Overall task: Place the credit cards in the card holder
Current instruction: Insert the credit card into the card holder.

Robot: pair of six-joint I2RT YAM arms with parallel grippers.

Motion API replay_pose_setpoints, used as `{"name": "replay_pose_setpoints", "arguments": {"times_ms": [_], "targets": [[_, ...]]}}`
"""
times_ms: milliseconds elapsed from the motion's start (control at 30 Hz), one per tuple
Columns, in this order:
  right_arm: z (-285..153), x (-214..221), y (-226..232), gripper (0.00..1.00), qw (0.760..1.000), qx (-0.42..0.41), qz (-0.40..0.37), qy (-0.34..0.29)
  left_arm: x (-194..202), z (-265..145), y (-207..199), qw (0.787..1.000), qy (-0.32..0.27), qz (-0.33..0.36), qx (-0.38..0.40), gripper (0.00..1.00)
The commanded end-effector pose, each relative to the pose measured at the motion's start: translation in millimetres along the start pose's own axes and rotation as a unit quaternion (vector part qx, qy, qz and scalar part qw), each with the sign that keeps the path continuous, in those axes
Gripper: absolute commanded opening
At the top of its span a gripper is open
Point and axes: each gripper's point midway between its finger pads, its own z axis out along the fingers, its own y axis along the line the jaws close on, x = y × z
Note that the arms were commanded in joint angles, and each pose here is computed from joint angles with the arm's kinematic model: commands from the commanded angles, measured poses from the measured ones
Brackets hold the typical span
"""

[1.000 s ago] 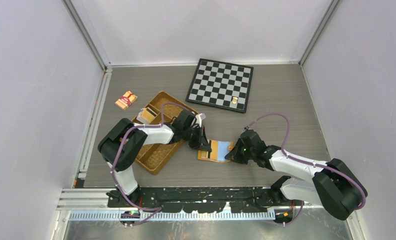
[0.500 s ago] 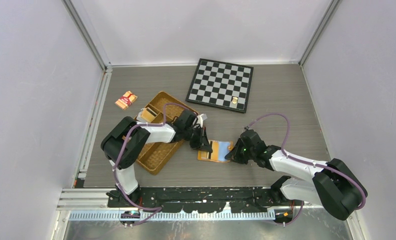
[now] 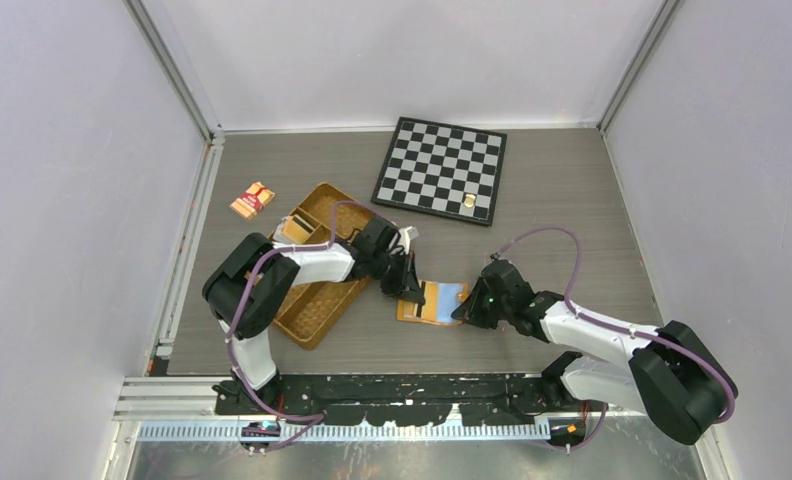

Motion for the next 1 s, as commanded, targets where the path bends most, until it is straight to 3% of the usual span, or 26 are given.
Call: {"name": "replay_pose_setpoints", "arguments": {"times_ms": [0,967], "targets": [[-2,7,-42,0.00,0.997,0.079,-0.011,0.000,17,-8,47,0.994,0.022,0.004,-0.104,0.00],[-2,8,-34,0.01,0.998,0.054,-0.014,-0.001,20,23,40,0.995,0.045,-0.013,-0.088,0.00]]}}
